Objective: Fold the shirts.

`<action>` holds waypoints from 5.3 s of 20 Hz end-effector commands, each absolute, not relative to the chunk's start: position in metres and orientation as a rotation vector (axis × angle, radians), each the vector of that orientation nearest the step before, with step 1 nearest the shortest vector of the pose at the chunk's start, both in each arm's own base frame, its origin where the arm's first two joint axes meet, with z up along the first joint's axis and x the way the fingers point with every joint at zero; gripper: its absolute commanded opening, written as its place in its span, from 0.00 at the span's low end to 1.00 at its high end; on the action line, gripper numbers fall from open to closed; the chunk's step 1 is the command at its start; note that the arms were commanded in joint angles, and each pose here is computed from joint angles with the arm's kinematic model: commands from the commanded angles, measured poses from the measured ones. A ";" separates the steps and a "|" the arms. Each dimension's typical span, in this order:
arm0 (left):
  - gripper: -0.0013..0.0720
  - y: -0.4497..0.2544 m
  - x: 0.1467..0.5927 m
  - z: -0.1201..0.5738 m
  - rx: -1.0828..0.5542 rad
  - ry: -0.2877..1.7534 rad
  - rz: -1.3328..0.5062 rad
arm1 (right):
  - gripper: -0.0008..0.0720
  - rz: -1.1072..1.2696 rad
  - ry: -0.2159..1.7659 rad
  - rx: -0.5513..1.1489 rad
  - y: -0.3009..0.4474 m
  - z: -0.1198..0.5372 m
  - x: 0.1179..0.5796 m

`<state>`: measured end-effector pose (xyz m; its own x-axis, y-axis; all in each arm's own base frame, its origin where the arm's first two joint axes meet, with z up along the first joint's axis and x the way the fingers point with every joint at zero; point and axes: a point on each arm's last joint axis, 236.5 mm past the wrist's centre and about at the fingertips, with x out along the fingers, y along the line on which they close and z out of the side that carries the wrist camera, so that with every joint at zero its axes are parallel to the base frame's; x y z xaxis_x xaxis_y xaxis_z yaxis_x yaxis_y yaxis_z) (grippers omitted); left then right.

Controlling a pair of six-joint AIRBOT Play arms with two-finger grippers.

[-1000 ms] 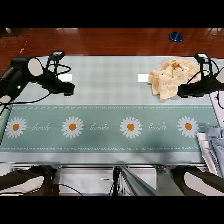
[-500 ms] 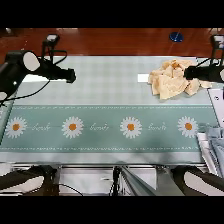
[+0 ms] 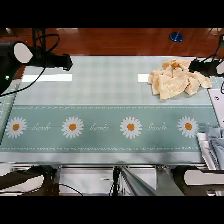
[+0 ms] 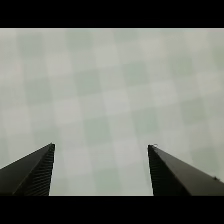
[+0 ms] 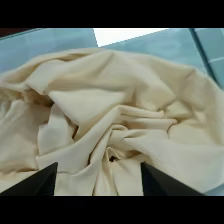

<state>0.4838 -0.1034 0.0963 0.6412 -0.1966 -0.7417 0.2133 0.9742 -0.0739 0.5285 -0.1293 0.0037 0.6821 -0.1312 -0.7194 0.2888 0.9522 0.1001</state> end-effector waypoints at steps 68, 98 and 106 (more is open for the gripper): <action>0.05 -0.190 0.296 -0.083 -0.372 1.459 -0.570 | 0.78 0.405 1.235 0.505 0.012 0.016 0.472; 0.05 -0.097 0.375 0.363 -0.167 0.445 -0.534 | 0.04 0.595 0.500 0.422 0.061 0.304 0.430; 0.04 -0.100 0.216 0.467 -0.091 0.186 -0.437 | 0.04 0.462 0.006 0.259 0.077 0.478 0.275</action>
<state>0.2727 -0.0881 0.4559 0.8809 -0.4395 -0.1756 0.4125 0.8949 -0.1703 0.3308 0.0622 0.4299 0.8731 0.4808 -0.0806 -0.4377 0.8459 0.3046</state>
